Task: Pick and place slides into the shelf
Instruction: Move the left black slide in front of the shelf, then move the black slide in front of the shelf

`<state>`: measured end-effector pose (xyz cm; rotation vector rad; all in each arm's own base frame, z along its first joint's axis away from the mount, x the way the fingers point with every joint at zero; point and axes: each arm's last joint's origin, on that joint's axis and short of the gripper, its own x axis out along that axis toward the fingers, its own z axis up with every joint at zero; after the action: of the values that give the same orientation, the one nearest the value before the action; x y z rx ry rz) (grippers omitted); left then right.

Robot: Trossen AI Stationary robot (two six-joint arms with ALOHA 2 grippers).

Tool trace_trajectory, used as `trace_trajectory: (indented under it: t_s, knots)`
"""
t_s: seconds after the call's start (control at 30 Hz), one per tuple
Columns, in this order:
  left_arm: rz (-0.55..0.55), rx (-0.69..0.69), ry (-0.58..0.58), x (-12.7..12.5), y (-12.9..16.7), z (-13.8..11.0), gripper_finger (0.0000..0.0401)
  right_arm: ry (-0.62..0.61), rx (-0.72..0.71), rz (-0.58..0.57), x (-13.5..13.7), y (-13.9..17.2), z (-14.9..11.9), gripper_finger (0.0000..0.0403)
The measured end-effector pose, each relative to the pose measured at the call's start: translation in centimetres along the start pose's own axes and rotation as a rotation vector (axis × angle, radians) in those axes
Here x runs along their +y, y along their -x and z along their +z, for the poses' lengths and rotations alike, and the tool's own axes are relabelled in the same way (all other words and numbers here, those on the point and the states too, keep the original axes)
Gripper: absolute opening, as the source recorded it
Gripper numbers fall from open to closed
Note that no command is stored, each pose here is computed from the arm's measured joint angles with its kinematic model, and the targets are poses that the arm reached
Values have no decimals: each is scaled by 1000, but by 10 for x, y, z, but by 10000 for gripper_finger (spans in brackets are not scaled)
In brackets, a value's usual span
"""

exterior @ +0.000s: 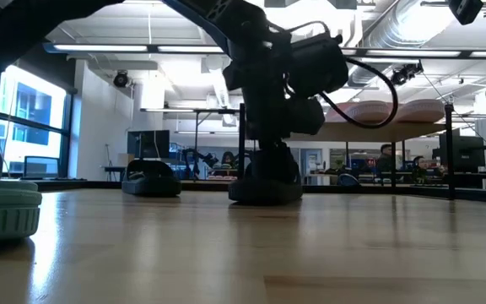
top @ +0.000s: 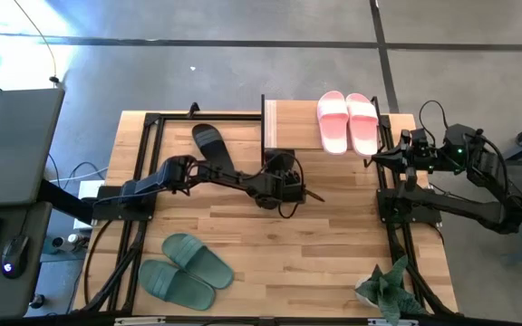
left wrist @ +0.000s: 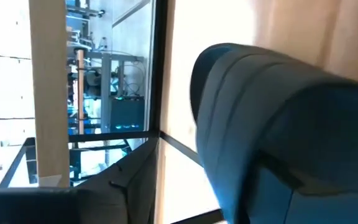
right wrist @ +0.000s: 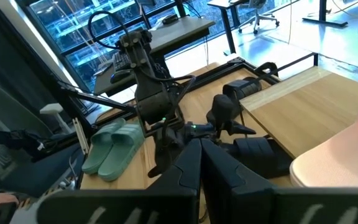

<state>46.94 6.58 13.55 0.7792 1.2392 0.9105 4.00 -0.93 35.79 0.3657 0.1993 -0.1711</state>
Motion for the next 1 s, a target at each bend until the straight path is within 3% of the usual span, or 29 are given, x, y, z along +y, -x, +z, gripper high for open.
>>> trace_trajectory:
  t_s: [0.33,0.77,1.0]
  knots:
    - [-87,-50,31,21,34,18,201,3,0,0,0,0,0,0]
    - [-564,64,81,60,86,15,197,4,1,0,0,0,0,0]
    - [-662,-14,61,87,149,7,180,11,9,-3,0,0,-1,0]
